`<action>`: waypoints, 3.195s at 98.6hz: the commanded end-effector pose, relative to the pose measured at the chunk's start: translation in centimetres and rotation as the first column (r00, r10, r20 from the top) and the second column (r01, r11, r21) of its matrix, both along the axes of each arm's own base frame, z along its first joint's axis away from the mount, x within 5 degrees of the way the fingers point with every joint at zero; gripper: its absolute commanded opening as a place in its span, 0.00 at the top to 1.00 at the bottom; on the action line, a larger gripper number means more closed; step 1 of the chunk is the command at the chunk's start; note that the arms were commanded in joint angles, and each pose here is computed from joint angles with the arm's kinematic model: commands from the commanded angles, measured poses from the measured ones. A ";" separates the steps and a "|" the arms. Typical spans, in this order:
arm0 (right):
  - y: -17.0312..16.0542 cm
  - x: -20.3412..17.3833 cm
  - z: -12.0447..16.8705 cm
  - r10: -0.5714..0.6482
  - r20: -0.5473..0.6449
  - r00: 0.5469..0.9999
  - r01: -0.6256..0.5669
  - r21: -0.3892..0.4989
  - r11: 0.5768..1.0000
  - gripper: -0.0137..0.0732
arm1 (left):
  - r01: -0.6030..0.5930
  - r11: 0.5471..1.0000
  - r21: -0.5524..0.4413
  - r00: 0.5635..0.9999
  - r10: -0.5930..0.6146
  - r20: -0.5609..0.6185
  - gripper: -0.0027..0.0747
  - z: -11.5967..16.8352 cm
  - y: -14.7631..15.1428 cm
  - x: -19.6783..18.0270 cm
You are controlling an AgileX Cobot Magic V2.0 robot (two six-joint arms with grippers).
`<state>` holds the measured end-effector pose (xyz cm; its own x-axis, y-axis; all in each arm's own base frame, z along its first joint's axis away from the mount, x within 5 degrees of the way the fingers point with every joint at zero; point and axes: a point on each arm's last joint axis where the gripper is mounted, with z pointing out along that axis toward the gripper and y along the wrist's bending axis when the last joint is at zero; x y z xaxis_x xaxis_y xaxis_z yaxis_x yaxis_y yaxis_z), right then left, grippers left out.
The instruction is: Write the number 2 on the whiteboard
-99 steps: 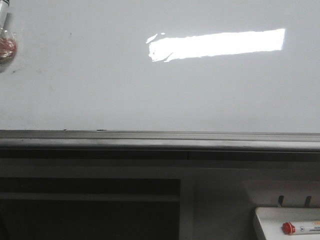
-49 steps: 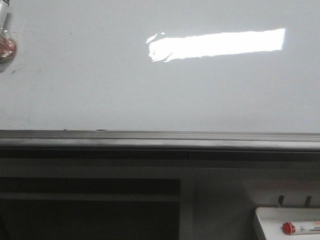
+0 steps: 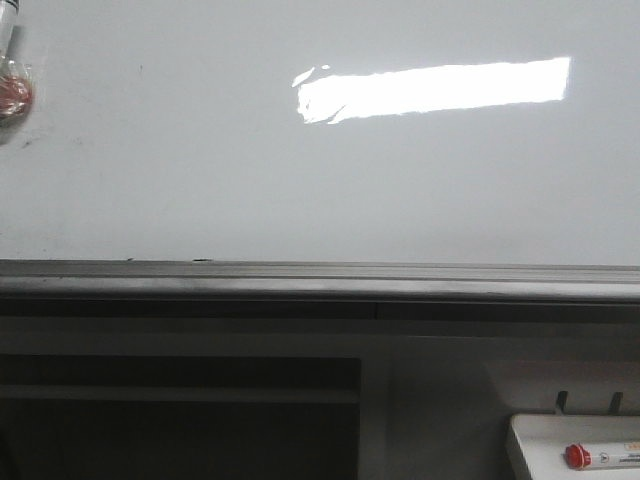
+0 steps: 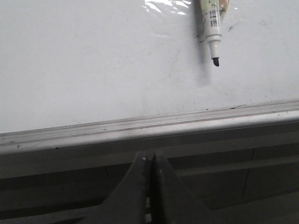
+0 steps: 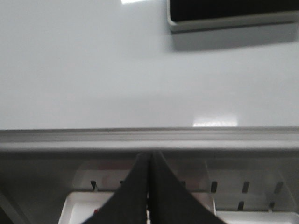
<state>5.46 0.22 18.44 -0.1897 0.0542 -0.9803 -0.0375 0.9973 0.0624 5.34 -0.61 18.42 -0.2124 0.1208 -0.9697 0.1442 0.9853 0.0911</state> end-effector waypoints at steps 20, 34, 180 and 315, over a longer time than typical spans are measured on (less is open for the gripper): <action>0.0 0.1 2.0 -0.107 0.223 0.969 -0.050 0.598 0.800 0.93 | 0.054 0.898 -0.437 0.947 0.094 0.308 0.99 3.2 0.1 0.0; 0.1 0.1 1.7 -0.105 0.182 0.978 -0.047 0.678 0.734 0.93 | 0.063 0.641 -0.765 0.944 0.209 0.254 0.99 3.7 0.7 -0.1; 2.8 -1.9 13.1 0.272 0.118 0.955 -0.295 0.281 0.913 0.41 | 0.110 0.983 -0.146 0.921 -0.156 -0.356 0.87 9.0 -6.5 17.9; 16.1 5.8 20.7 0.923 -0.088 0.374 -0.913 -0.208 0.351 0.40 | 0.760 0.244 0.602 0.403 -0.904 -0.142 0.99 17.9 -15.8 4.5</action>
